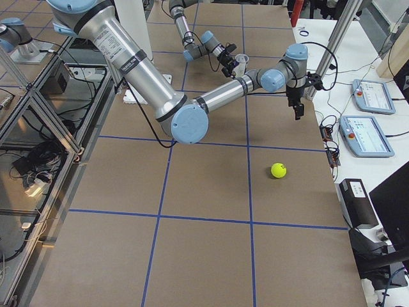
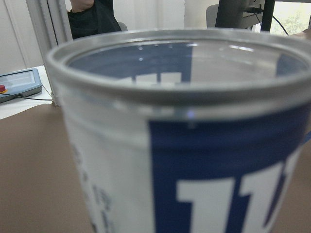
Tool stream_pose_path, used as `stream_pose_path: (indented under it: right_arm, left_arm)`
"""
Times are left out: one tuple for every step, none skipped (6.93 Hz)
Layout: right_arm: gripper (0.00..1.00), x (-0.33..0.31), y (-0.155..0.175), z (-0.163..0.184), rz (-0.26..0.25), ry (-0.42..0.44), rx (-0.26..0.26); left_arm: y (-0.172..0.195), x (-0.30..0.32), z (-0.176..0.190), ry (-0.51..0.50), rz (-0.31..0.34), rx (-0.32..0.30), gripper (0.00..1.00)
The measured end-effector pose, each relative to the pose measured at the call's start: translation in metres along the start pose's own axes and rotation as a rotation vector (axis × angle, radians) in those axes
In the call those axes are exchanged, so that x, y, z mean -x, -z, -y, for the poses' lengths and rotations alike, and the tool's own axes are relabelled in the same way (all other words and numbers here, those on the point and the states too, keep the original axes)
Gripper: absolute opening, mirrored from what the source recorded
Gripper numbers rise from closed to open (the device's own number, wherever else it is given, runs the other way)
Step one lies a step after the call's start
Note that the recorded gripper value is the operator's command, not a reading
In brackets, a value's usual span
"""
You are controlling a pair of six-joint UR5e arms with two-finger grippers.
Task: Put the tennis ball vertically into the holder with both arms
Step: 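Lower the right gripper onto the remaining yellow ball and grasp it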
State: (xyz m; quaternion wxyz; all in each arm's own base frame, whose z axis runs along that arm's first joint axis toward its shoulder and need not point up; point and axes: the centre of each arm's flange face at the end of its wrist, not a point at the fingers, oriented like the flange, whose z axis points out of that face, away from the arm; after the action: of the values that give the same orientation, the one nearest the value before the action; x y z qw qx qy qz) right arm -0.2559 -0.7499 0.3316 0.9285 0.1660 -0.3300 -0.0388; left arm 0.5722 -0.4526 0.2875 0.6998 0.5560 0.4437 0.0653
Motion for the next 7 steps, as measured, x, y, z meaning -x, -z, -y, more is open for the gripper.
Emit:
stream_pose_path:
  right_arm:
    - [0.99, -0.029, -0.027, -0.002, -0.032, 0.040, -0.015]
    - [0.99, -0.058, -0.052, -0.014, -0.053, 0.086, -0.015]
    - [0.99, -0.082, -0.073, -0.032, -0.071, 0.130, -0.001]
    - [0.99, -0.100, -0.090, -0.049, -0.088, 0.164, 0.024]
    - [0.99, -0.111, -0.106, -0.064, -0.101, 0.190, 0.052]
    - [0.99, -0.114, -0.118, -0.074, -0.109, 0.206, 0.074]
    - [0.99, -0.112, -0.131, -0.083, -0.118, 0.216, 0.093]
  left_arm:
    - [0.000, 0.000, 0.000, 0.000, 0.000, 0.000, 0.99]
    - [0.000, 0.000, 0.001, 0.000, -0.001, -0.001, 0.99]
    - [0.000, -0.001, 0.001, 0.001, -0.001, -0.002, 0.99]
    - [0.000, -0.001, 0.001, 0.001, -0.002, -0.001, 0.99]
    - [0.000, -0.001, 0.001, 0.001, -0.002, 0.000, 0.99]
    - [0.000, 0.000, 0.000, 0.000, -0.002, 0.000, 0.99]
    - [0.001, 0.001, -0.002, -0.002, 0.000, 0.003, 0.99]
